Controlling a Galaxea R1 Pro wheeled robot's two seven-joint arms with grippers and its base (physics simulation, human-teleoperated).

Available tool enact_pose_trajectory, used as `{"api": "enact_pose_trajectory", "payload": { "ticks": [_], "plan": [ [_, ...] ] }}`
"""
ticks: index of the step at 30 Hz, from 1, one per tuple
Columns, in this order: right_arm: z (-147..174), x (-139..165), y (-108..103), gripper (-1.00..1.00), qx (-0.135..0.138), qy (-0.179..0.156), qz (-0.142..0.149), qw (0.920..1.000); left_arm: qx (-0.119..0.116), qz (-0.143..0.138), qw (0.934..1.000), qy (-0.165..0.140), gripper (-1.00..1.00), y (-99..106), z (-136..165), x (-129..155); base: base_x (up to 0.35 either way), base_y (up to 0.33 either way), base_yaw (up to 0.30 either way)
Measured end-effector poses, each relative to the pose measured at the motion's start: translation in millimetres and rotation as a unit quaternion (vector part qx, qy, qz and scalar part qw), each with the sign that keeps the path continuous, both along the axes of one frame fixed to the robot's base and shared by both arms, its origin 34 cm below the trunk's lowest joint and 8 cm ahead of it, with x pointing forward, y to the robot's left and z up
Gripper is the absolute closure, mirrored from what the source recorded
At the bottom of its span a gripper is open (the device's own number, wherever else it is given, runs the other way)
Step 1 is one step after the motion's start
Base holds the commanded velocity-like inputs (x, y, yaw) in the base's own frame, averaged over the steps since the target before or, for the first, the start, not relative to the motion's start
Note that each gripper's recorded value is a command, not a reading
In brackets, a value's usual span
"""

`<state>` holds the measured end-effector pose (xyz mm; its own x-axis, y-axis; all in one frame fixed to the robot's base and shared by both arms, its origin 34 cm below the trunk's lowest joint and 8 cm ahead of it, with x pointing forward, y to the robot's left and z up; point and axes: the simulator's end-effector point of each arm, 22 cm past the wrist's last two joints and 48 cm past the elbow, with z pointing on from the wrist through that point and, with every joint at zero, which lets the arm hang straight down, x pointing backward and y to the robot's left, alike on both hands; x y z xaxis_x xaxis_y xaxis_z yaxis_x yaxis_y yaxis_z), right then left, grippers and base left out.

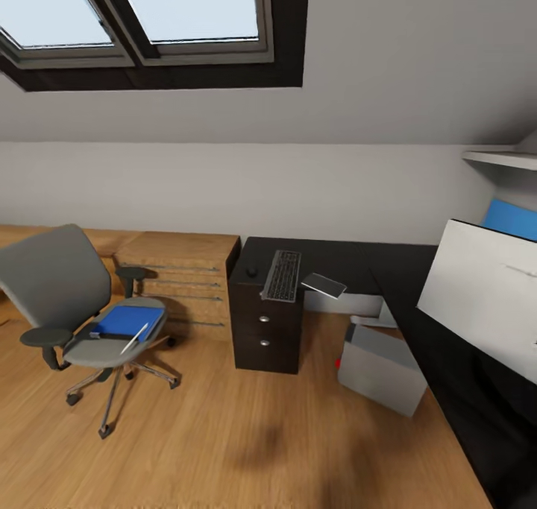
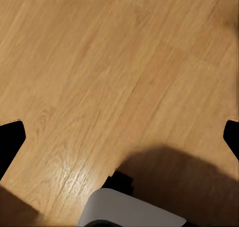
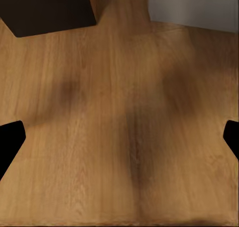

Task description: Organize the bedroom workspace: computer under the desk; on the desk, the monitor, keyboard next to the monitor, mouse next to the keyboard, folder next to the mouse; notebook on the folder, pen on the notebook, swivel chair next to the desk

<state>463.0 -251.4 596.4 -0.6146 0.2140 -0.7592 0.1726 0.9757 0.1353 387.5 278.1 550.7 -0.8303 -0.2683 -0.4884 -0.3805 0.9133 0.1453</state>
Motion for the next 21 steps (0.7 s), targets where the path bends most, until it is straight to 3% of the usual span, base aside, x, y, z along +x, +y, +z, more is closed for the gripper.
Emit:
{"api": "enact_pose_trajectory", "payload": {
  "ticks": [8, 21],
  "plan": [
    [-2.2, -1.9, 0.6, -1.00, 0.000, 0.003, 0.000, 1.0000, 0.000, 0.000, 1.0000, 0.003, -1.00, 0.0, -1.6, -2.3, -0.336, -0.015, -0.165],
    [-2.6, -2.3, 0.7, -1.00, 0.000, 0.004, 0.001, 1.0000, 0.001, -0.002, 1.0000, 0.004, -1.00, 0.4, -1.9, -2.6, -0.336, -0.001, -0.014]
  ]
}}
